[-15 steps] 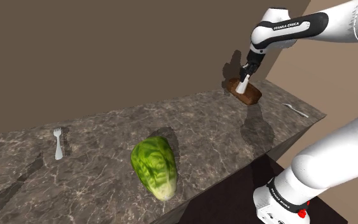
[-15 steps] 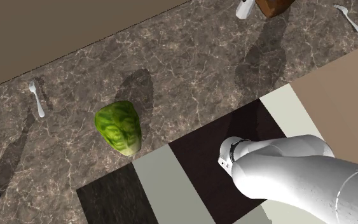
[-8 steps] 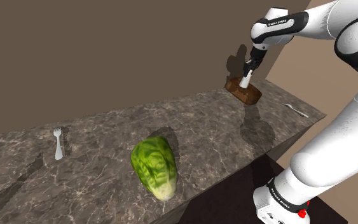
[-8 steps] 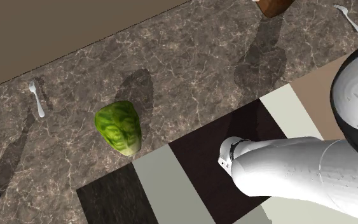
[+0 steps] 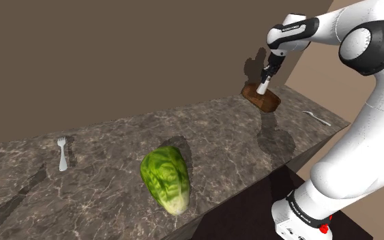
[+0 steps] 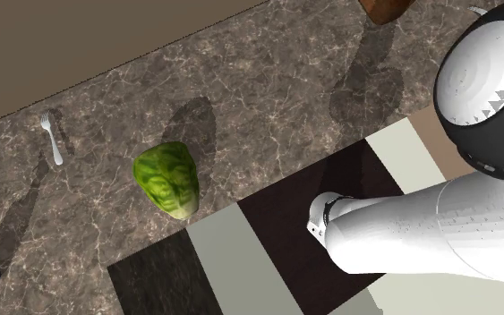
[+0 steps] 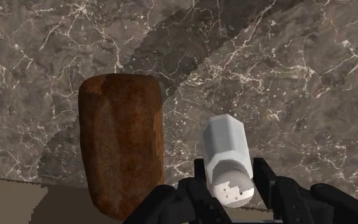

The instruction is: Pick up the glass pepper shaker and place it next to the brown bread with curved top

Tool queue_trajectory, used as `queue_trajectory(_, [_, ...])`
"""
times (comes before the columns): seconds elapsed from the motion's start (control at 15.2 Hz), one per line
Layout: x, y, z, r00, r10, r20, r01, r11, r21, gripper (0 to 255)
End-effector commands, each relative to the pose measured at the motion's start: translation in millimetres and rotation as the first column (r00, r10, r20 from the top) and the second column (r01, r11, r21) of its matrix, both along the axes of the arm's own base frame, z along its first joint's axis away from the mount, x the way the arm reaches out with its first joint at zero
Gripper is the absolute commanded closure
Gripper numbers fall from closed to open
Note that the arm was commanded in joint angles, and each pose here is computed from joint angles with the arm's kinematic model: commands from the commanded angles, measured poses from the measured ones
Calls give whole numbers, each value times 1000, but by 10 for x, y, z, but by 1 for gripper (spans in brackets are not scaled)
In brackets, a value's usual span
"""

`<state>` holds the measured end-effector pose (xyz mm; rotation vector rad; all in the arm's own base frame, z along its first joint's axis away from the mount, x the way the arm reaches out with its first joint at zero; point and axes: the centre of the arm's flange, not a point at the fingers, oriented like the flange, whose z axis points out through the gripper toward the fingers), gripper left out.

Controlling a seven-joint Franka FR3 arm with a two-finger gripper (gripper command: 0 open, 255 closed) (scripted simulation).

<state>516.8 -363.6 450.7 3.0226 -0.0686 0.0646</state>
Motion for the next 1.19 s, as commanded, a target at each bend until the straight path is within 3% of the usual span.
queue_trajectory(0.0, [-2,6,-115,1000,0,1,0,1000,0,255])
queue_trajectory(1.12, [-2,6,-1012,1000,0,1,0,1000,0,255])
